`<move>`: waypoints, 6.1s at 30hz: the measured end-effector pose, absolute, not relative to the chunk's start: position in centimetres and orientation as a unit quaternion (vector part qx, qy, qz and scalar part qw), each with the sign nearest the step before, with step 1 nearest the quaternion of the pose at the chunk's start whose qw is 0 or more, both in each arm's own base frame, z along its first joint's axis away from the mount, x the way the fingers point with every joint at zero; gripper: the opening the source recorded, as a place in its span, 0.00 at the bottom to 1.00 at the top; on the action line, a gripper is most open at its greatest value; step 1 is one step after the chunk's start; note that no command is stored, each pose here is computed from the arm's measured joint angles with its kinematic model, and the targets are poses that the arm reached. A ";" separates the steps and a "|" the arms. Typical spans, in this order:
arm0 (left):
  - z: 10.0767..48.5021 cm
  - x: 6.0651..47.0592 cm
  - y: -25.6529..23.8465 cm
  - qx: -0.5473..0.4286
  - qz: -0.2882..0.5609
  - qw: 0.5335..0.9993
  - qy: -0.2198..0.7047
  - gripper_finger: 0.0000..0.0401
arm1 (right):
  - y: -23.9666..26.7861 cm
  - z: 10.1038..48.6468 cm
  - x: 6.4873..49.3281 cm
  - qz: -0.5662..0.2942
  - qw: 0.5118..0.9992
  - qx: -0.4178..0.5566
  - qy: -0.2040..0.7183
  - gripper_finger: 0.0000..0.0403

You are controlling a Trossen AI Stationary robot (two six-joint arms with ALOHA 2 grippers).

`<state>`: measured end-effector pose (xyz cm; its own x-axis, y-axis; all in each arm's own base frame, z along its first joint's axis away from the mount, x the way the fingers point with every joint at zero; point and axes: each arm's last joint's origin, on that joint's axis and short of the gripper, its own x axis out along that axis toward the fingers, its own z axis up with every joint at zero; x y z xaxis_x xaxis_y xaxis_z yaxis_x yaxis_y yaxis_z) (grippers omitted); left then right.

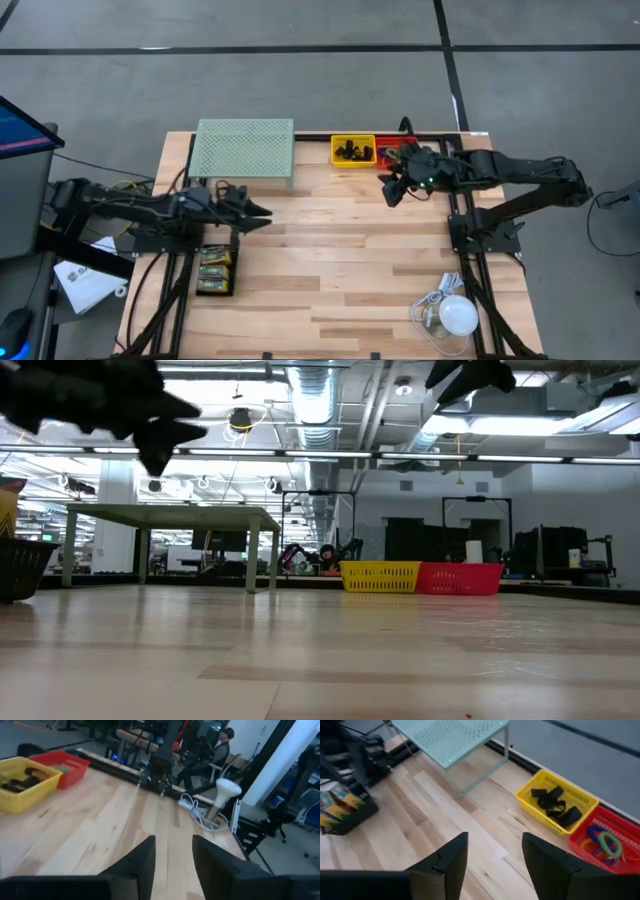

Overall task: Pick & Place Office Desk Supplies
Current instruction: Return to Home Position

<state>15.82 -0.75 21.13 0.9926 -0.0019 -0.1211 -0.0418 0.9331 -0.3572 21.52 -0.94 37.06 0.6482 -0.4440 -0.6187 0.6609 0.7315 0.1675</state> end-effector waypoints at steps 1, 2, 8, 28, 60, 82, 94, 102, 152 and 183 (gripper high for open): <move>20.7 15.2 -0.7 -0.183 0.011 0.981 0.059 0.30 | -0.7 37.1 21.6 -0.309 0.890 0.190 0.277 0.45; 20.3 14.7 -0.6 -0.181 0.013 0.982 0.059 0.30 | -0.4 37.2 21.6 -0.306 0.893 0.187 0.273 0.45; 19.0 12.1 -0.3 -0.166 0.039 0.985 0.029 0.27 | 0.8 37.3 21.6 -0.294 0.895 0.210 0.263 0.45; 16.7 10.0 0.1 -0.141 0.084 0.986 0.030 0.26 | 7.2 36.1 20.4 -0.149 0.861 0.315 0.371 0.45; 15.1 11.2 0.0 -0.128 0.097 0.979 0.122 0.27 | 0.8 25.3 19.1 0.143 0.984 0.095 0.043 0.45; 15.1 11.2 0.0 -0.129 0.097 0.979 0.122 0.27 | 0.4 18.8 8.9 0.067 0.995 0.067 0.031 0.45; 15.2 11.2 0.0 -0.129 0.096 0.980 0.119 0.27 | 0.4 17.2 9.4 0.065 0.992 0.108 0.032 0.45; 15.2 11.2 0.0 -0.129 0.096 0.980 0.120 0.27 | 0.3 16.9 9.6 0.058 0.991 0.107 0.050 0.45; 15.2 11.2 0.0 -0.129 0.096 0.980 0.120 0.27 | 0.3 16.8 9.7 0.058 0.991 0.108 0.055 0.45; 15.2 11.2 0.0 -0.129 0.096 0.980 0.120 0.26 | 0.3 16.8 9.7 0.058 0.991 0.108 0.055 0.45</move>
